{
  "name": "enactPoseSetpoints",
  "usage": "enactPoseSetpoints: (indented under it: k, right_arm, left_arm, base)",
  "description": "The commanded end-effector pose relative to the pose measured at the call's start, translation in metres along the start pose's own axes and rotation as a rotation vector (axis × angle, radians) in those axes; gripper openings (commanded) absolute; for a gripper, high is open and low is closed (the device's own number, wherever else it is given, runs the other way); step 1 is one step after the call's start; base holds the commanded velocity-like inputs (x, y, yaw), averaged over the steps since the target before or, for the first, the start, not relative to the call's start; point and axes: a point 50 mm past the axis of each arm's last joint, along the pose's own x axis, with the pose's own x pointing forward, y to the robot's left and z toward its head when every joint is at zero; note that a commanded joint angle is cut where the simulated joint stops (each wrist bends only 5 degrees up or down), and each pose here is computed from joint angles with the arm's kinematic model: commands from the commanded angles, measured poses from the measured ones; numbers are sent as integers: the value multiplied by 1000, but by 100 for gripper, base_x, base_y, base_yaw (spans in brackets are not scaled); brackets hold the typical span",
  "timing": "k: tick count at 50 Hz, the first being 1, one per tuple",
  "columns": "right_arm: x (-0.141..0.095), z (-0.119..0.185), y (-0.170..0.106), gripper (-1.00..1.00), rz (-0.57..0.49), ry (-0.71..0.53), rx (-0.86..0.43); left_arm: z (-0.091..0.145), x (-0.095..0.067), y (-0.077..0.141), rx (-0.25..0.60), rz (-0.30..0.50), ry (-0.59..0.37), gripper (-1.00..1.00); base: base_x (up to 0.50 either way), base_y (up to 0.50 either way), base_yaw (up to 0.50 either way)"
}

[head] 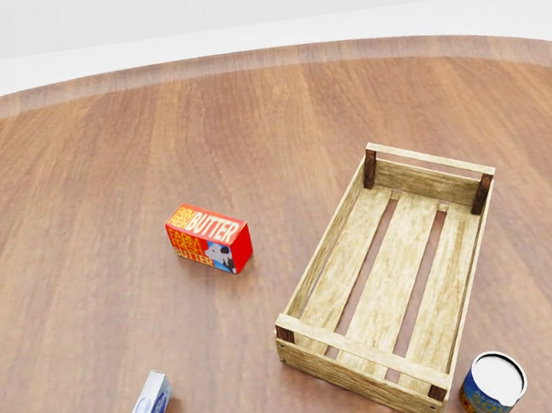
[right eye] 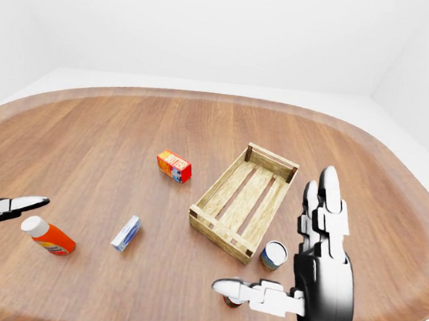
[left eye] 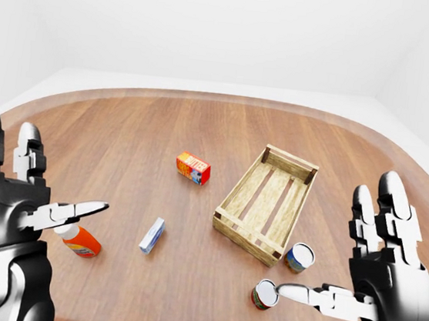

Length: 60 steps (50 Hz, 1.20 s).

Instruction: Pick up the tomato sauce, and put it in the wooden tray.

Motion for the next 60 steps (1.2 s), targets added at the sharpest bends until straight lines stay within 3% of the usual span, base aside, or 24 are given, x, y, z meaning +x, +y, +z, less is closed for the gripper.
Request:
enactPoseSetpoints:
  k: [1, 11, 60]
  right_arm:
    - [-17, -7, 8, 100, 30, 120, 4]
    - [-33, -23, 14, 100, 52, 253, -23]
    - [-59, -47, 34, 100, 138, 339, -103]
  left_arm:
    - [-1, -1, -2, 1, -7, 3, 98]
    - [-3, -1, -3, 5, -13, 14, 98]
    - [0, -2, -5, 6, -21, 3, 98]
  base:
    - [0, 0, 0]
    - [0, 0, 0]
    - [0, 0, 0]
